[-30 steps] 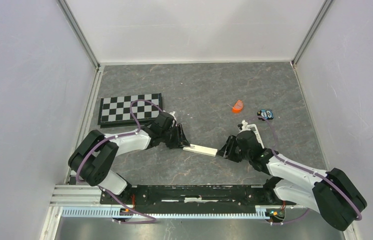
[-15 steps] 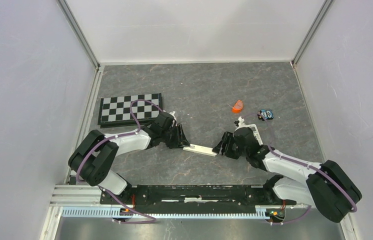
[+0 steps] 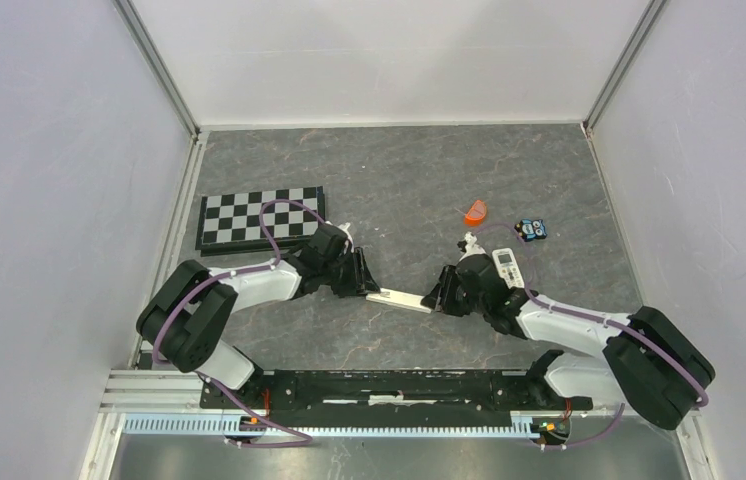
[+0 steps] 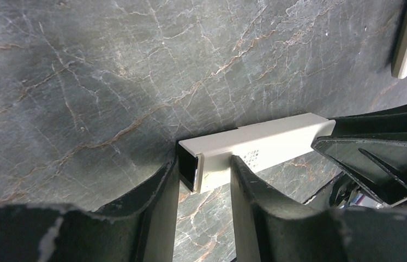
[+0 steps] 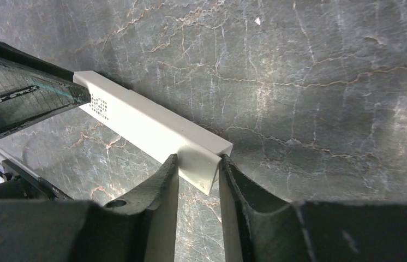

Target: Load the batteries into the remote control

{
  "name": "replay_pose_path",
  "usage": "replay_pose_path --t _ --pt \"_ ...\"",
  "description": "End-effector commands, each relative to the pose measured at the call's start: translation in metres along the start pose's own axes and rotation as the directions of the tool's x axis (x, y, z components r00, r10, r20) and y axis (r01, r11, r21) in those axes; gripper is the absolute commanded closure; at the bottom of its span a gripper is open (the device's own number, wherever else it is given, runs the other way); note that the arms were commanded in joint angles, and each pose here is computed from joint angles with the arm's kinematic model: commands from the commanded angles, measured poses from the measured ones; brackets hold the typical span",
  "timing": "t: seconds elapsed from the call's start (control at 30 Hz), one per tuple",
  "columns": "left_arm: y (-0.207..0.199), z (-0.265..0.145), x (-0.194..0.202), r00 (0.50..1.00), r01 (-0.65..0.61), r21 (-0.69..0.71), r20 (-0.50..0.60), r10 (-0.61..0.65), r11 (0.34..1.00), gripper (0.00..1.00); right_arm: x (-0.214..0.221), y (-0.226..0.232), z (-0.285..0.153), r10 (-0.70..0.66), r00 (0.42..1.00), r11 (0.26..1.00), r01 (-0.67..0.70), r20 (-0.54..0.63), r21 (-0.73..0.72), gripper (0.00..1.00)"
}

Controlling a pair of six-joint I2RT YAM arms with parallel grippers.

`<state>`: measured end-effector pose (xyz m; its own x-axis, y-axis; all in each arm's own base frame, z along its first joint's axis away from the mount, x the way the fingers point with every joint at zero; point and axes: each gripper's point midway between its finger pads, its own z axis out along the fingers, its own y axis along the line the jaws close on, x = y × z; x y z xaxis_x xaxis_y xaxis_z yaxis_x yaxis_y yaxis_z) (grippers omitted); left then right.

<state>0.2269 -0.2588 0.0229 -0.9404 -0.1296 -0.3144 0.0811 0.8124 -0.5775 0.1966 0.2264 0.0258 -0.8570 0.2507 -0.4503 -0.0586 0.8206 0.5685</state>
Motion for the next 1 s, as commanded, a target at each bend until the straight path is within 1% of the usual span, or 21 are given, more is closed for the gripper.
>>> replay_pose_path --t 0.0,0.07,0.13,0.27,0.37,0.4,0.8,0.97 --pt "0.072 0.004 0.043 0.993 -0.057 -0.241 -0.113 0.03 0.969 0.57 0.017 -0.03 0.001 -0.017 0.999 0.994 0.02 -0.031 0.108 0.69" --pt "0.072 0.004 0.043 0.993 -0.057 -0.239 -0.11 0.032 0.969 0.58 0.016 -0.037 -0.001 -0.018 1.0 0.991 0.02 -0.016 0.136 0.7" --pt "0.072 0.004 0.043 0.994 -0.057 -0.237 -0.109 0.032 0.97 0.58 0.014 -0.043 -0.005 -0.028 1.0 0.986 0.028 -0.002 0.166 0.69" --pt "0.073 0.004 0.045 0.993 -0.056 -0.238 -0.11 0.03 0.97 0.59 0.006 -0.053 -0.013 -0.054 0.998 0.973 0.047 0.026 0.228 0.56" --pt "0.073 0.005 0.045 0.993 -0.056 -0.236 -0.11 0.03 0.97 0.59 0.0 -0.05 -0.015 -0.067 0.997 0.971 0.056 0.038 0.232 0.54" --pt "0.073 0.005 0.046 0.993 -0.056 -0.233 -0.111 0.031 0.971 0.6 -0.001 -0.048 -0.015 -0.069 0.997 0.972 0.059 0.037 0.229 0.54" --pt "0.071 0.007 0.048 0.993 -0.051 -0.207 -0.114 0.027 0.977 0.64 0.006 -0.029 -0.013 -0.034 0.999 0.982 0.031 0.015 0.185 0.75" --pt "0.069 0.007 0.05 0.992 -0.05 -0.193 -0.119 0.027 0.98 0.67 0.014 -0.022 -0.007 0.009 1.0 0.988 -0.009 0.0 0.157 0.8"
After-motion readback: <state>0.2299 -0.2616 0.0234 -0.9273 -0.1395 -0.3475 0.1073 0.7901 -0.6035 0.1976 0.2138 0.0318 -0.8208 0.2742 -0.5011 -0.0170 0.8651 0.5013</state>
